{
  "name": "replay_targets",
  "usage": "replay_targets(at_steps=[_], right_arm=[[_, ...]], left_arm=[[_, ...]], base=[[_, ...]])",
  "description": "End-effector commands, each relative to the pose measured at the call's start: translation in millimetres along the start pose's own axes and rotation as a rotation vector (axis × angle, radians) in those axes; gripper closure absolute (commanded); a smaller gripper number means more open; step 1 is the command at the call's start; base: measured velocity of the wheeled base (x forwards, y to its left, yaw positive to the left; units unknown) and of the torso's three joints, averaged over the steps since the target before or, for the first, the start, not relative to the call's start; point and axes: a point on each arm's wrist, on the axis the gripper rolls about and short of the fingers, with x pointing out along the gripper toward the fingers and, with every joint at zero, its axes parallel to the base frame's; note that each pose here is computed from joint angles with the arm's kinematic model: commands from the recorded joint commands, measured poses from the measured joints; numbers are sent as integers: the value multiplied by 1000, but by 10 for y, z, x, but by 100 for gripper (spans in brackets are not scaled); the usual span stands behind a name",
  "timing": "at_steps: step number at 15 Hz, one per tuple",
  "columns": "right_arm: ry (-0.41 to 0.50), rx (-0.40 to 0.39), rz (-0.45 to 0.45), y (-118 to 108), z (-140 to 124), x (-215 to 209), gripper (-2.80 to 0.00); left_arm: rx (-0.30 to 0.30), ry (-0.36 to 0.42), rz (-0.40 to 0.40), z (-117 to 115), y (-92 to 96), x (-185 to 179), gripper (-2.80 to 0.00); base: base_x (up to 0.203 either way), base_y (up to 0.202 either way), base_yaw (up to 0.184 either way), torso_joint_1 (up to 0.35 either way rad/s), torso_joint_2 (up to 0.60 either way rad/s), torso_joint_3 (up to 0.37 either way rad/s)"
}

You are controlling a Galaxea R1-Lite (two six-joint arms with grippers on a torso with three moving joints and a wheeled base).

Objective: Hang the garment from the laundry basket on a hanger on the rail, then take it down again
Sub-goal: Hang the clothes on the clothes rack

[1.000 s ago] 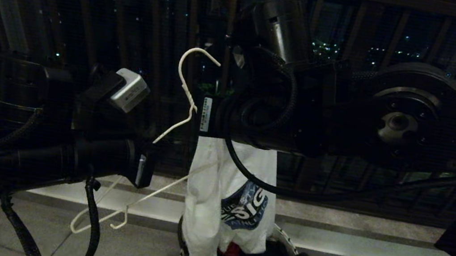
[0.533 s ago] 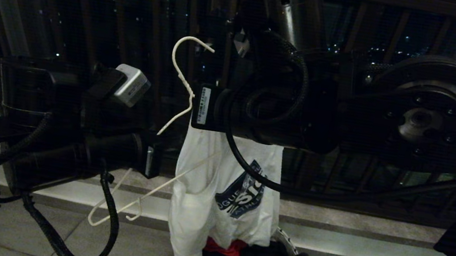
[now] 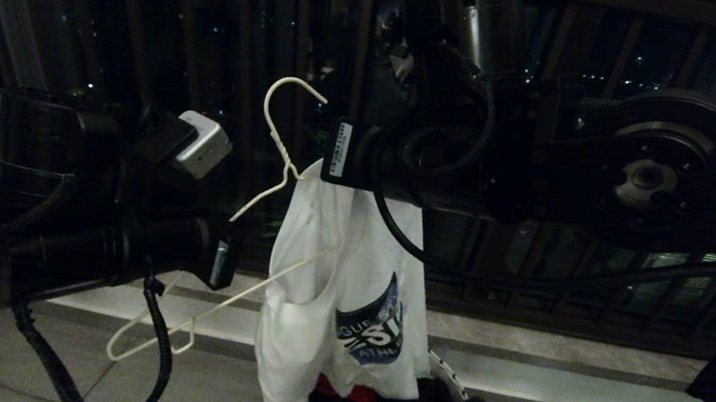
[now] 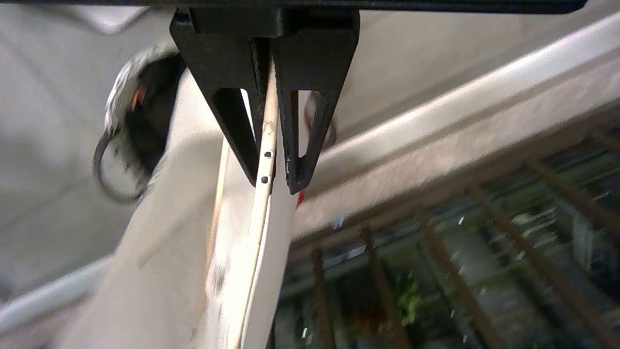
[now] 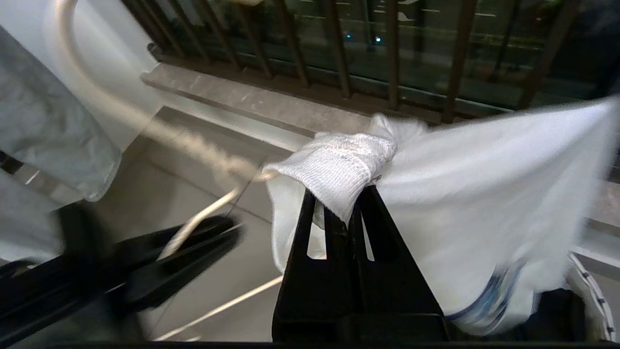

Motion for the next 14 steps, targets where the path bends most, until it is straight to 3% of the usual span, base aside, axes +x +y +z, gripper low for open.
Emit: replay_targets(at_steps=[1, 2, 6, 11, 14], right_arm=[[-4, 7, -21, -63, 3, 62, 0], [-11, 11, -37, -115, 23, 89, 0], [-7, 16, -82, -260, 22, 203, 0], [-1, 17, -123, -405, 30, 276, 0], [-7, 20, -127, -426, 53, 267, 0]], left_arm=[[14, 32, 6, 77, 16, -192, 0], [20, 62, 4, 86, 17, -239, 0], [56, 60, 8, 136, 14, -384, 0], [107, 92, 127, 177, 39, -476, 0], [116, 169, 122, 145, 37, -485, 0]], base=[[0, 0, 0, 0, 0, 0], [0, 0, 0, 0, 0, 0], [0, 0, 0, 0, 0, 0], [0, 0, 0, 0, 0, 0], [0, 0, 0, 0, 0, 0]])
